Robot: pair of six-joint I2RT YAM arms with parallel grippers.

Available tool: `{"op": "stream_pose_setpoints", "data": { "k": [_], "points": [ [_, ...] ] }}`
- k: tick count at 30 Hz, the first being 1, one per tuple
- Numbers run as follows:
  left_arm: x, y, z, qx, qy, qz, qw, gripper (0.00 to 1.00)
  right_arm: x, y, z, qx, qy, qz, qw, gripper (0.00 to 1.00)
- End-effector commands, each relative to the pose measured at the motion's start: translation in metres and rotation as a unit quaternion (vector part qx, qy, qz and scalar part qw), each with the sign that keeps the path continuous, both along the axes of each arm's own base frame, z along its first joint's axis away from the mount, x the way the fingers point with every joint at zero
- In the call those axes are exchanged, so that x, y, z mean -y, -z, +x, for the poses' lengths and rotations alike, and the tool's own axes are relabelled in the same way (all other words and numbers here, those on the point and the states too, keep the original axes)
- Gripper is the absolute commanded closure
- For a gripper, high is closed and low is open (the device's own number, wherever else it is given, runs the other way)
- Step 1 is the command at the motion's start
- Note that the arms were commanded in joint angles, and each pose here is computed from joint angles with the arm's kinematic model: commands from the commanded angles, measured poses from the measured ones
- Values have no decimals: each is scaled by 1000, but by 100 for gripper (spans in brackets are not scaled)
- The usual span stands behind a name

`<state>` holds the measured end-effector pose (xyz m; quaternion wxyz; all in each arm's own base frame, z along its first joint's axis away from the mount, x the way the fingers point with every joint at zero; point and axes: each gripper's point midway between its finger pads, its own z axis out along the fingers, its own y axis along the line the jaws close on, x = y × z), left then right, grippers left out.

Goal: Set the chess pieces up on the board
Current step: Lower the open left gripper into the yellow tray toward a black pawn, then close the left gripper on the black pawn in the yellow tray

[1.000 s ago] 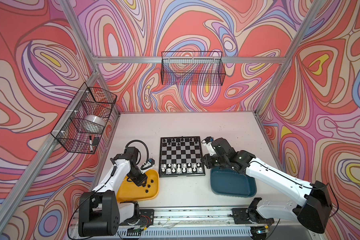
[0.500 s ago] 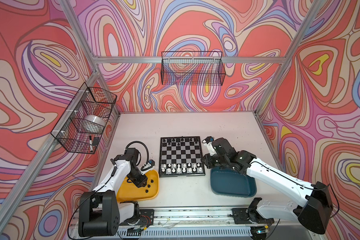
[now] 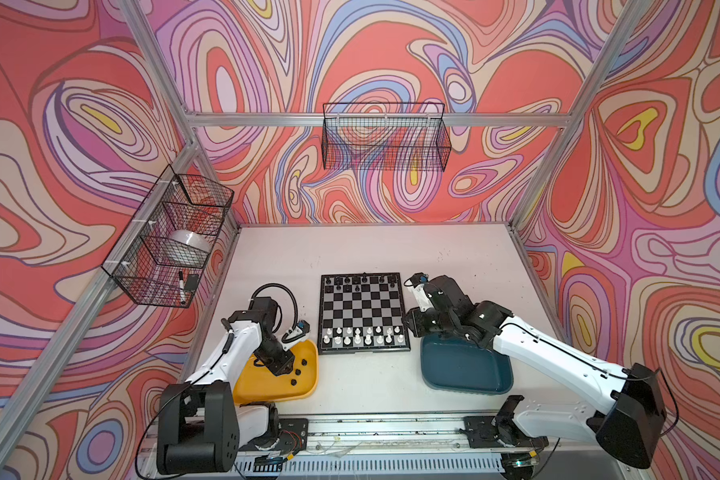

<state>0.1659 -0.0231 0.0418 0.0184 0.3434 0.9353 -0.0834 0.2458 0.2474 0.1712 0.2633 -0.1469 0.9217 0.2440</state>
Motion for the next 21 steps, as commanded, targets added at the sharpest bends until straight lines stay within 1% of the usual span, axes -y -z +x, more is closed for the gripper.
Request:
{"op": "stream_pose_setpoints", "data": {
  "k": [1, 8, 21],
  "points": [
    [-1, 1, -4, -2, 6, 0, 1000, 65, 5, 1, -2, 1, 6, -1, 1000, 81],
    [1, 1, -1, 4, 1, -5, 1000, 68, 5, 1, -1, 2, 7, 0, 1000, 82],
    [-3, 6, -2, 2, 10, 5, 1000, 68, 4, 2, -1, 2, 4, -2, 1000, 81]
  ]
}}
